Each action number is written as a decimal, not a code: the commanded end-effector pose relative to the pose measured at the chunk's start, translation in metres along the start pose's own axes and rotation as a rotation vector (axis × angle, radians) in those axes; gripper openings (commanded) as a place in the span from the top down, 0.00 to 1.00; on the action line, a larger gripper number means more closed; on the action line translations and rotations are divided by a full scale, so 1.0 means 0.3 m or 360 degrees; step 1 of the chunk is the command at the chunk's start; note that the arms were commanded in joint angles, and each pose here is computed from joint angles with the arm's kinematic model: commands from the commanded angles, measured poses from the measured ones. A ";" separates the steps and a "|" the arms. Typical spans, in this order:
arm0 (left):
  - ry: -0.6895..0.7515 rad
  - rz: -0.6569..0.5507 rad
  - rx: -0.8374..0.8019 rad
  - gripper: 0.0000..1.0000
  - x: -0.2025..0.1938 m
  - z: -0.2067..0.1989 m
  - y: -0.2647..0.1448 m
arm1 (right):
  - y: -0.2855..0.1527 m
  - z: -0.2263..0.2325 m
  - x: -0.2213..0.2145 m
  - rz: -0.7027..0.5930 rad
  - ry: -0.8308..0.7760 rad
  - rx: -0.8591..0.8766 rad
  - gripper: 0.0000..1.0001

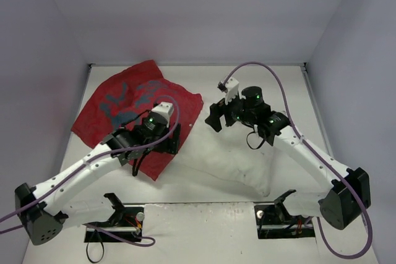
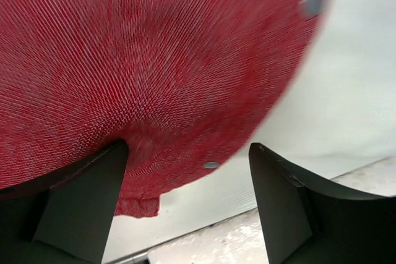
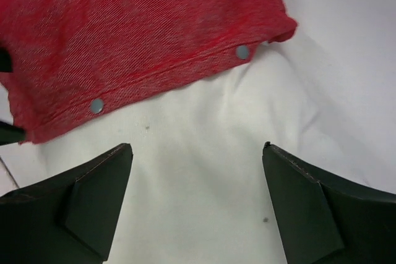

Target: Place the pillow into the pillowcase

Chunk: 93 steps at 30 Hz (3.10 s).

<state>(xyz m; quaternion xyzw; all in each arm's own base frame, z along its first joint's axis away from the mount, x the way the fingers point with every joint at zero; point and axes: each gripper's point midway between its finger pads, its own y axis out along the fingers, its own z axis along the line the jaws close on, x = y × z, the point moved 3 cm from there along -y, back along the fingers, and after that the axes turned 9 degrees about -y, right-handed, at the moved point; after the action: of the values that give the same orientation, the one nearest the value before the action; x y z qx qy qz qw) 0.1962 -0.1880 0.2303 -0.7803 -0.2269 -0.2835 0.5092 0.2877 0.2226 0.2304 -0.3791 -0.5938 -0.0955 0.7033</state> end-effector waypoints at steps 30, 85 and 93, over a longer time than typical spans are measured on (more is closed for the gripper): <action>0.0096 -0.0113 0.0121 0.28 0.059 0.164 0.114 | -0.049 0.112 -0.037 -0.0047 -0.0097 -0.0098 0.10; -0.0252 -0.0048 -0.0098 1.00 0.036 0.053 0.123 | 0.333 0.416 -0.178 0.0187 -0.0313 0.0000 0.22; -0.0248 -0.0062 -0.0741 1.00 0.213 -0.213 -0.136 | 0.398 0.344 0.406 -0.0392 0.0026 0.0049 1.00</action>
<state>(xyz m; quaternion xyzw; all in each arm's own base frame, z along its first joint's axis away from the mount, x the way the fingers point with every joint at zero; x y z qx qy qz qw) 0.2212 -0.1832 0.2117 -0.8185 -0.2379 -0.2127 0.4778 0.2805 0.3779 0.1626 -0.4251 -0.6015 -0.0264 0.6758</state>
